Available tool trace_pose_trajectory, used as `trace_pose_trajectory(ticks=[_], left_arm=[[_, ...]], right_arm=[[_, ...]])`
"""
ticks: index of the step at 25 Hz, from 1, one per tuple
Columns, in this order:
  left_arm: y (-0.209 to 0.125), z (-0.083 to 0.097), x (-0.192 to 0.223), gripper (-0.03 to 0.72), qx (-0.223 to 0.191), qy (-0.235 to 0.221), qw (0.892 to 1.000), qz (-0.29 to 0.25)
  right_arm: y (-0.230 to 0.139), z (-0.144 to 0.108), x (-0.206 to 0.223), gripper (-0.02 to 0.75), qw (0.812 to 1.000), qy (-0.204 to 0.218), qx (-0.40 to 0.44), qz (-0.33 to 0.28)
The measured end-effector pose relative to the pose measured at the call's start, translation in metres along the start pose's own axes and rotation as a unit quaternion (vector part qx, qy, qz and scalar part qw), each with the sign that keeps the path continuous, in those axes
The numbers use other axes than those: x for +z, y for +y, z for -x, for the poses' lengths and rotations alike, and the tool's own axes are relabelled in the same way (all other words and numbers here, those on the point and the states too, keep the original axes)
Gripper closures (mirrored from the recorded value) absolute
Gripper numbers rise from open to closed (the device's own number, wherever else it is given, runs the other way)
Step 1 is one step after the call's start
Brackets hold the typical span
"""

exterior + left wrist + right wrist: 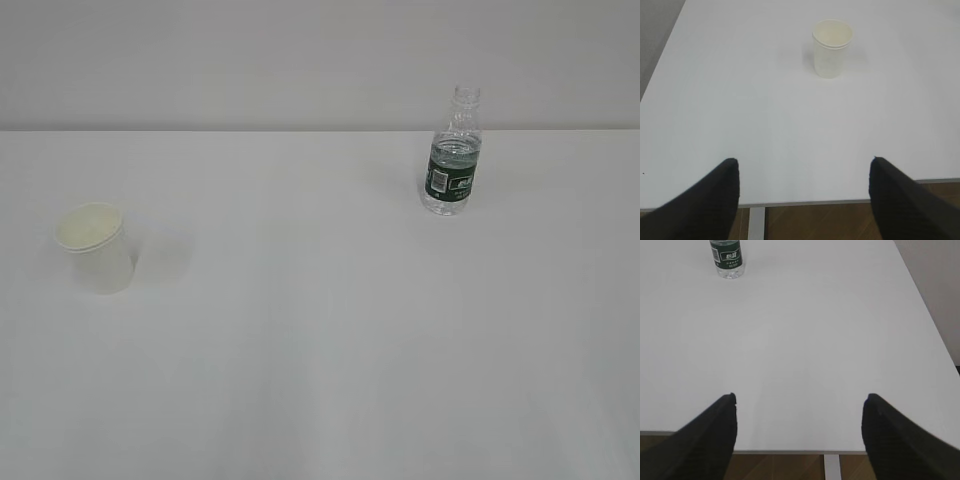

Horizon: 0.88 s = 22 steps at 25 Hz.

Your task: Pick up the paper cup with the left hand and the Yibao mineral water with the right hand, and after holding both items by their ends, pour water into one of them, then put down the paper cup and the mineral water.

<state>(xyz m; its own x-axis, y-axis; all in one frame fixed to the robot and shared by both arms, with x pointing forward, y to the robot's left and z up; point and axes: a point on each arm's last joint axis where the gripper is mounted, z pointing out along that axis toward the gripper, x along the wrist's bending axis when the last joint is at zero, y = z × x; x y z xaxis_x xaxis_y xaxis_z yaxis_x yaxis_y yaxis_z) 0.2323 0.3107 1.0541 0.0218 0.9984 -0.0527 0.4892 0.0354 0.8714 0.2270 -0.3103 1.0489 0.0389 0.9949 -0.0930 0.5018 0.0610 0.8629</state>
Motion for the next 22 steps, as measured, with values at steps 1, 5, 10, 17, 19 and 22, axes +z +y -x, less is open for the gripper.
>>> trace_pose_trajectory(ticks=[1,5,10,17,19,22], left_arm=[[0.0,0.0,0.0,0.114,0.0,0.0,1.0,0.0],[0.0,0.0,0.0,0.114,0.0,0.0,1.0,0.0],[0.0,0.0,0.0,0.115,0.0,0.0,1.0,0.0],[0.0,0.0,0.0,0.115,0.0,0.0,1.0,0.0],[0.0,0.0,0.0,0.115,0.0,0.0,1.0,0.0],[0.0,0.0,0.0,0.115,0.0,0.0,1.0,0.0]], right_arm=[[0.0,0.0,0.0,0.15,1.0,0.0,0.0,0.0],[0.0,0.0,0.0,0.15,1.0,0.0,0.0,0.0],[0.0,0.0,0.0,0.15,1.0,0.0,0.0,0.0],[0.0,0.0,0.0,0.15,1.0,0.0,0.0,0.0],[0.0,0.0,0.0,0.15,1.0,0.0,0.0,0.0],[0.0,0.0,0.0,0.15,1.0,0.0,0.0,0.0]])
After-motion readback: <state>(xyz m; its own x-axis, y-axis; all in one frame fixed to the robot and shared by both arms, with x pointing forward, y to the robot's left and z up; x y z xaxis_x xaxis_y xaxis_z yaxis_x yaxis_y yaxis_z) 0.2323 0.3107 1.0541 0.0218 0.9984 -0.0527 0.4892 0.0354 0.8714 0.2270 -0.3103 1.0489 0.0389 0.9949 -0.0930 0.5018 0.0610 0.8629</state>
